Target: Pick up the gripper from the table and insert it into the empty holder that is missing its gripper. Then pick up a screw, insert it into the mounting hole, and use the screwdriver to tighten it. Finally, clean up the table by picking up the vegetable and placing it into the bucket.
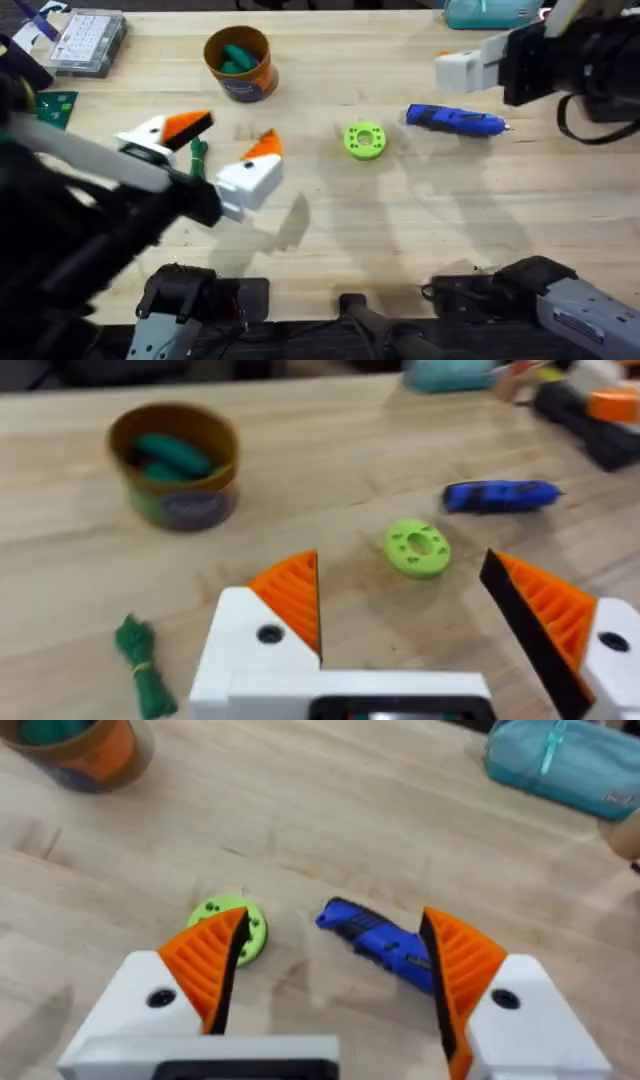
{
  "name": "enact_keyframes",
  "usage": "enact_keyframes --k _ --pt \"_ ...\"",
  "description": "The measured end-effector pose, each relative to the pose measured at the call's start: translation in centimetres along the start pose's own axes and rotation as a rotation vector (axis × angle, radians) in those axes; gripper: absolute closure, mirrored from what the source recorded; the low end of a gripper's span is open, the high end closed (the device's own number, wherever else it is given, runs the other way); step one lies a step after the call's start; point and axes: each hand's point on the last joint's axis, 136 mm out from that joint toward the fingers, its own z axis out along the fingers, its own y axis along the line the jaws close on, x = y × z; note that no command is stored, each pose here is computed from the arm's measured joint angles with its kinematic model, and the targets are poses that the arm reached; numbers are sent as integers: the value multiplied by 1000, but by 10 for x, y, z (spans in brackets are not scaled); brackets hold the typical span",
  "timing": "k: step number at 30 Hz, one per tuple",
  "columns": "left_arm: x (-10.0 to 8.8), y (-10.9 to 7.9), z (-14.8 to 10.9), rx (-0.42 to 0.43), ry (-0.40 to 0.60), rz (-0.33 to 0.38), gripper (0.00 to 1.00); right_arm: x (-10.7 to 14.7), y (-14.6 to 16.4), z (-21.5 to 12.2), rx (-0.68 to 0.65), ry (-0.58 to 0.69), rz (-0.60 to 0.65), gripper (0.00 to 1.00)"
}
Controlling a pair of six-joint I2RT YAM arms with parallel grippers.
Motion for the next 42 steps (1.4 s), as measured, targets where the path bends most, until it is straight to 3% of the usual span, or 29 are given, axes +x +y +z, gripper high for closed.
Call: enact_keyframes --k 3,10,16,21,29,36,42 --pt "-5 14 -4 -92 98 -39 15 10 0 0 -2 43 9 6" --pt "13 54 1 -287 378 -156 16 19 1 -1 -3 79 12 6" --pt "30 94 6 -430 502 -263 14 20 1 -1 -3 81 14 6" --pt "34 108 8 -467 520 -296 14 20 1 -1 -3 82 14 6" --pt "40 118 11 -498 572 -270 14 24 1 -1 -3 98 13 7" --pt "59 145 32 -552 686 -272 15 24 1 -1 -3 100 13 7" --pt "89 159 48 -558 823 -302 15 25 1 -1 -3 100 13 7"
